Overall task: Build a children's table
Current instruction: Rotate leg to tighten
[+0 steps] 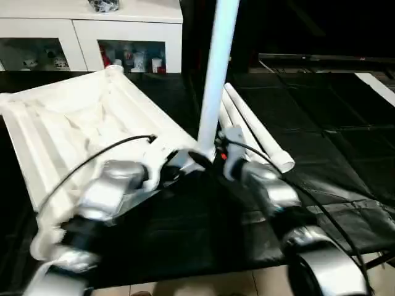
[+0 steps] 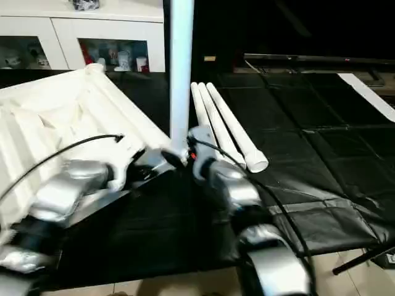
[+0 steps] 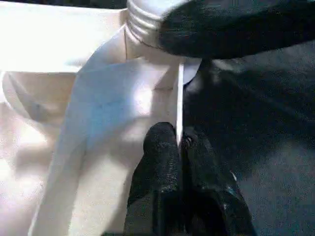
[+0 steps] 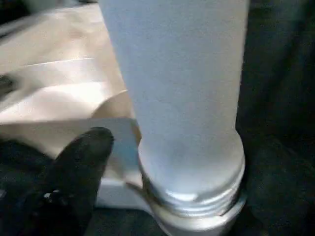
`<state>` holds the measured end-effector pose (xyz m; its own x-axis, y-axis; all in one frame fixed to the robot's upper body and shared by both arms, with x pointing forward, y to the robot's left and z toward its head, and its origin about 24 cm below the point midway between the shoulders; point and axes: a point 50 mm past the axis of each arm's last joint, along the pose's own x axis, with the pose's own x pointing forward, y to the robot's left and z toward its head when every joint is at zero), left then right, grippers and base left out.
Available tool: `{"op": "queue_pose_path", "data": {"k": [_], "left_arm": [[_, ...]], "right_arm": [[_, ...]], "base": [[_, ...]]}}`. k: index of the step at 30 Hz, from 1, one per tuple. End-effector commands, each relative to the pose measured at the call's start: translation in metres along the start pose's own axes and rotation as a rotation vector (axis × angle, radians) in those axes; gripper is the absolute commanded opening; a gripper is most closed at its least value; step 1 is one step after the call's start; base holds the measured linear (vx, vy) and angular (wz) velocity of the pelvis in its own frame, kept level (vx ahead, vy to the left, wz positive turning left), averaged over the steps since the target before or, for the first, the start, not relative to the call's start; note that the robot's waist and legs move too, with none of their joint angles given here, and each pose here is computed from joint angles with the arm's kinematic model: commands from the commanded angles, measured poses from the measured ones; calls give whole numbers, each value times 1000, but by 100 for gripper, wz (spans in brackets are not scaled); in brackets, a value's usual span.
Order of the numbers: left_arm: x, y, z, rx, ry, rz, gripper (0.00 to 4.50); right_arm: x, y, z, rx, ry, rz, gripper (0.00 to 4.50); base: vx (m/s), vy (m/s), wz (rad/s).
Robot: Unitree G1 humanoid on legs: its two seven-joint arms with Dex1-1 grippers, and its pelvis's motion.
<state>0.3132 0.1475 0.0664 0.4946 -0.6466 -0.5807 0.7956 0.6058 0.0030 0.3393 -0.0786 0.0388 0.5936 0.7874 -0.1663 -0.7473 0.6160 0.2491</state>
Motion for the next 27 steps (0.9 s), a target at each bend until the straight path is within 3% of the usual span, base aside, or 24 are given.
{"op": "queue_pose_path", "data": {"k": [1, 5, 8, 14, 22, 27], "left_arm": [[-4, -4, 11, 56, -58, -52, 0], [-20, 2, -2, 126, -27, -159, 0], [-28, 2, -7, 187, -22, -259, 0], [-36, 4, -10, 268, 21, -356, 0], [-36, 2, -8, 342, 58, -460, 0], [-33, 3, -9, 360, 63, -473, 0]], "right_arm": [[-3, 7, 3, -28, 7, 138, 444], [-30, -2, 6, -123, 67, 300, 444], [-38, -5, 9, -158, 96, 368, 444], [-41, -4, 15, -185, 101, 463, 444], [-34, 4, 11, -268, 172, 572, 444], [-34, 6, 10, -280, 198, 626, 399]], "base": [[0, 0, 0], [0, 0, 0], [0, 0, 0], [0, 0, 0], [0, 0, 0], [0, 0, 0]]}}
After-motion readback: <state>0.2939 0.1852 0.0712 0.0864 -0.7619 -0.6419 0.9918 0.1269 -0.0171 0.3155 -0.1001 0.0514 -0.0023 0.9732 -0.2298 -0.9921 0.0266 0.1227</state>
